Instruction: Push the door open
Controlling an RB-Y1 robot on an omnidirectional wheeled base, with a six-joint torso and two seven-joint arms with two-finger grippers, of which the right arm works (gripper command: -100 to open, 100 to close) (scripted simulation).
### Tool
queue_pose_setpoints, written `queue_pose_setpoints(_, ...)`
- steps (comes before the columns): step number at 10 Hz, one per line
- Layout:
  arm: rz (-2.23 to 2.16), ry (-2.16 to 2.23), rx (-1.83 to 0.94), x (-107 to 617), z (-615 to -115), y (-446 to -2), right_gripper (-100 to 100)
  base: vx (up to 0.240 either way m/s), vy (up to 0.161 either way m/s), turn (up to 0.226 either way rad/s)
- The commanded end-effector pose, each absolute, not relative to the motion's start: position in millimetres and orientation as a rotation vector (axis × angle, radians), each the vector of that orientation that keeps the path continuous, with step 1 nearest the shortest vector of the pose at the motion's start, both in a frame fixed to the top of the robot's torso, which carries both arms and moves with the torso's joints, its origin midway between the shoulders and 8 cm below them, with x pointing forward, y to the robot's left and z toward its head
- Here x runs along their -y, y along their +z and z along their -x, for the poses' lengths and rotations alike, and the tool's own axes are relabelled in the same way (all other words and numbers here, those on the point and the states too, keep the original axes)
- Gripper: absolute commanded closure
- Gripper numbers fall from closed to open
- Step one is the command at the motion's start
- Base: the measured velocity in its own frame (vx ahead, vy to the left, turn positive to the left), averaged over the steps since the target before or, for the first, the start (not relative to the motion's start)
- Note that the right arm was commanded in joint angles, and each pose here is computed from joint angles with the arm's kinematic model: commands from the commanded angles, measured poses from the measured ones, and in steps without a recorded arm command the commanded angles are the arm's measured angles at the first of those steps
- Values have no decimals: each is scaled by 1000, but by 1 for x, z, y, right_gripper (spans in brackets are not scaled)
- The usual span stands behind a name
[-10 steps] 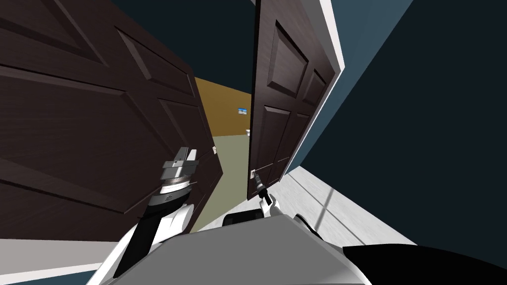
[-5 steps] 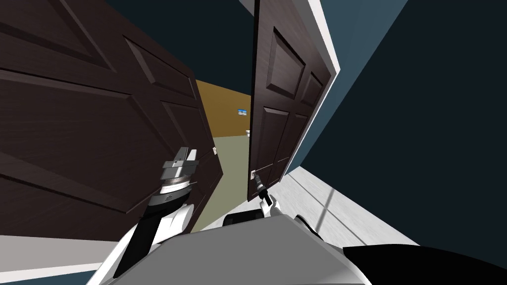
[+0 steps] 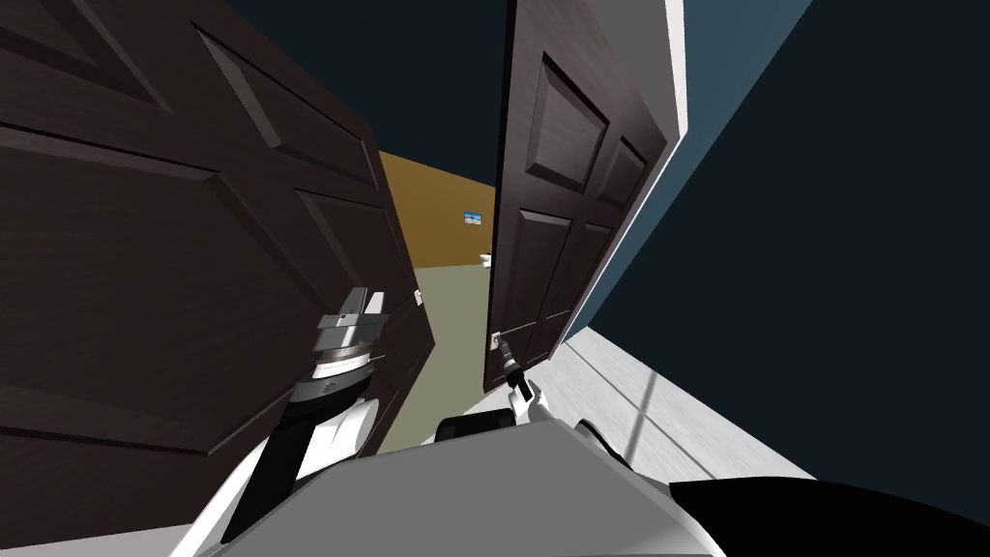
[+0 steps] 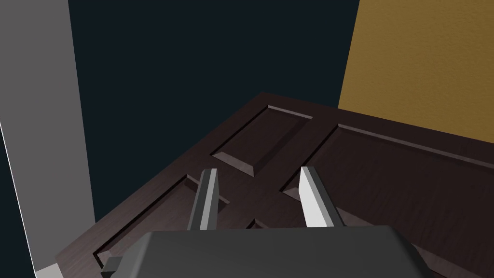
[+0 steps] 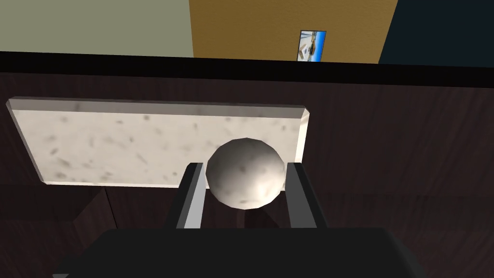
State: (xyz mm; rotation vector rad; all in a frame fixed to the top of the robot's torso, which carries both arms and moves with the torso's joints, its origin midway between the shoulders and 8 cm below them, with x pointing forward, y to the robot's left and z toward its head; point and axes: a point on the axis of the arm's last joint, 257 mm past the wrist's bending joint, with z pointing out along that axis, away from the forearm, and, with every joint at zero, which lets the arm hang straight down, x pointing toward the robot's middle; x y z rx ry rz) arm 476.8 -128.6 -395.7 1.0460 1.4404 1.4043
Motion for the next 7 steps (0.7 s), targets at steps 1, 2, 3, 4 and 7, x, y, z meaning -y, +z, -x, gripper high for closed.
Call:
queue_pose_setpoints(1, -1049, 1371, -1415, 148, -482, -393, 100, 180, 112, -60)
queue_pose_setpoints(2, -1049, 1371, -1415, 148, -482, -393, 100, 113, 66, -43)
queue_pose_setpoints(3, -1054, 1352, -1402, 157, -484, -392, 100, 141, 69, -70)
queue_pose_setpoints(4, -1056, 1346, -1398, 160, -485, -392, 100, 180, 62, -84)
queue_pose_setpoints(7, -1061, 1355, -1403, 154, -482, -393, -100, -42, 9, -32)
